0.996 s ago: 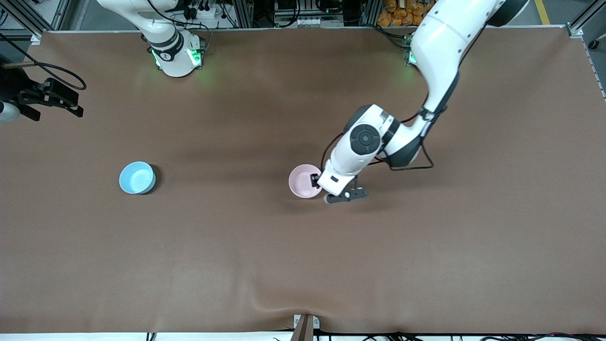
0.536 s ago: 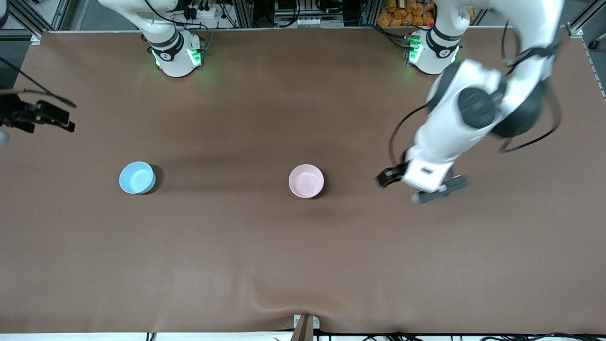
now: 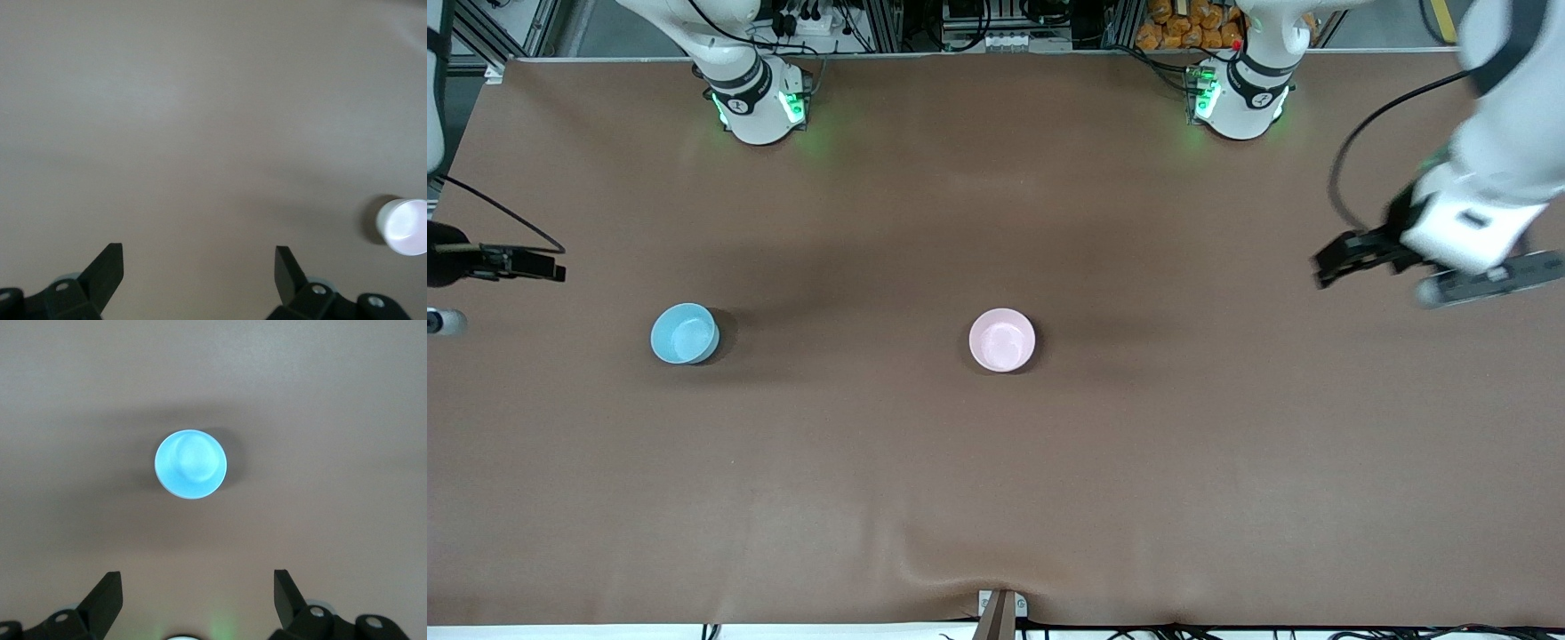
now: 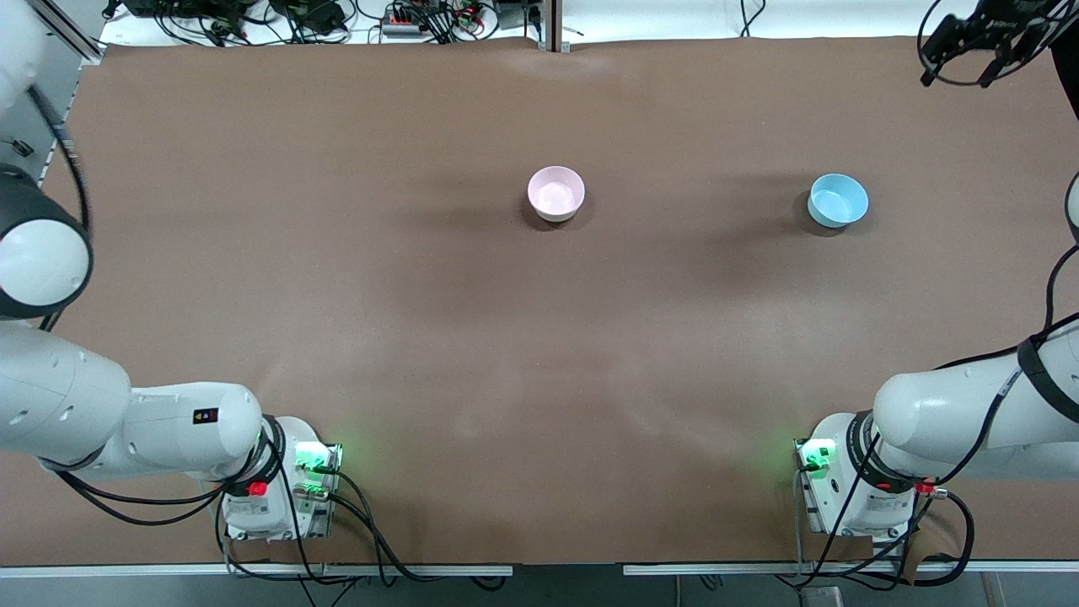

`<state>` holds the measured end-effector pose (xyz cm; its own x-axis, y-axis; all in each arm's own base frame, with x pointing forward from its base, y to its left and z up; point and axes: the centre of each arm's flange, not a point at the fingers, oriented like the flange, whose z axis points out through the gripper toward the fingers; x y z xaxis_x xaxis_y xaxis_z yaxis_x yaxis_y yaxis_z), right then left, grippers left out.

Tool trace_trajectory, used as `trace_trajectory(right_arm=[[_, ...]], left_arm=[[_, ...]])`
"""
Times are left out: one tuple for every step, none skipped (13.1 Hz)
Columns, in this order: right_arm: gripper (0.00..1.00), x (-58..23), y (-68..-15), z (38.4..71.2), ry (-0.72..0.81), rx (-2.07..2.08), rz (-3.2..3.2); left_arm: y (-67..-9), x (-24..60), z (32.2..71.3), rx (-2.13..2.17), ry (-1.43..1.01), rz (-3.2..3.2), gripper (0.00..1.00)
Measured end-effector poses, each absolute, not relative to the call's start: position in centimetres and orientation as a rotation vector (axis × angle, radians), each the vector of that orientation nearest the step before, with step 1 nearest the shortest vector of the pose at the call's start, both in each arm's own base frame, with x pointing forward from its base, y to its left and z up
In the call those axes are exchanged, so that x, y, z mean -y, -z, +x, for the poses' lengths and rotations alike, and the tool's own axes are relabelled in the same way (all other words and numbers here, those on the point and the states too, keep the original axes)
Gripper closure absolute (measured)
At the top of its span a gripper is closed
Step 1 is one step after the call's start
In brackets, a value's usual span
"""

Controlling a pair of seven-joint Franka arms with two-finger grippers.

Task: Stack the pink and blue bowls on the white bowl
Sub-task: 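Withdraw the left gripper while the right gripper reaches the blue bowl, then close the right gripper on the light blue bowl's rim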

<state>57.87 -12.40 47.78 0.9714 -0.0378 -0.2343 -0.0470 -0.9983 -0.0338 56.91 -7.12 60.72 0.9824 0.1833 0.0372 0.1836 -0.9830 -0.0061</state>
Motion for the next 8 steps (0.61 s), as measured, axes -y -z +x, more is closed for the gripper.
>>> trace_trajectory(right_arm=[[0.0,13.2,-45.3,57.8,-0.345,-0.054,-3.081],[0.0,14.0,-42.6,57.6,-0.315,-0.022,-3.083],[0.0,14.7,-39.8,57.2,-0.289,0.006,-3.085],[0.0,15.0,-37.2,56.9,-0.283,0.021,-3.085],[0.02,15.0,-34.6,56.7,-0.287,0.026,-3.083],[0.02,14.9,-32.3,56.8,-0.3,0.03,-3.079],[0.11,14.8,-30.3,56.9,-0.315,0.033,-3.074],[0.24,14.8,-28.9,57.0,-0.325,0.037,-3.07]], left_arm=[[-61.5,4.9,56.5,0.277,0.058,-3.113,0.0],[-62.2,3.0,56.0,0.27,0.056,-3.107,0.0],[-62.8,1.2,55.6,0.268,0.054,-3.104,0.0],[-63.2,-0.3,55.1,0.272,0.054,-3.106,0.0],[-63.5,-1.6,54.7,0.28,0.054,-3.114,0.0],[-63.7,-2.9,54.5,0.288,0.054,-3.121,0.0],[-63.7,-4.0,54.3,0.296,0.054,-3.124,0.0],[-63.7,-4.6,54.2,0.307,0.052,-3.124,0.0]])
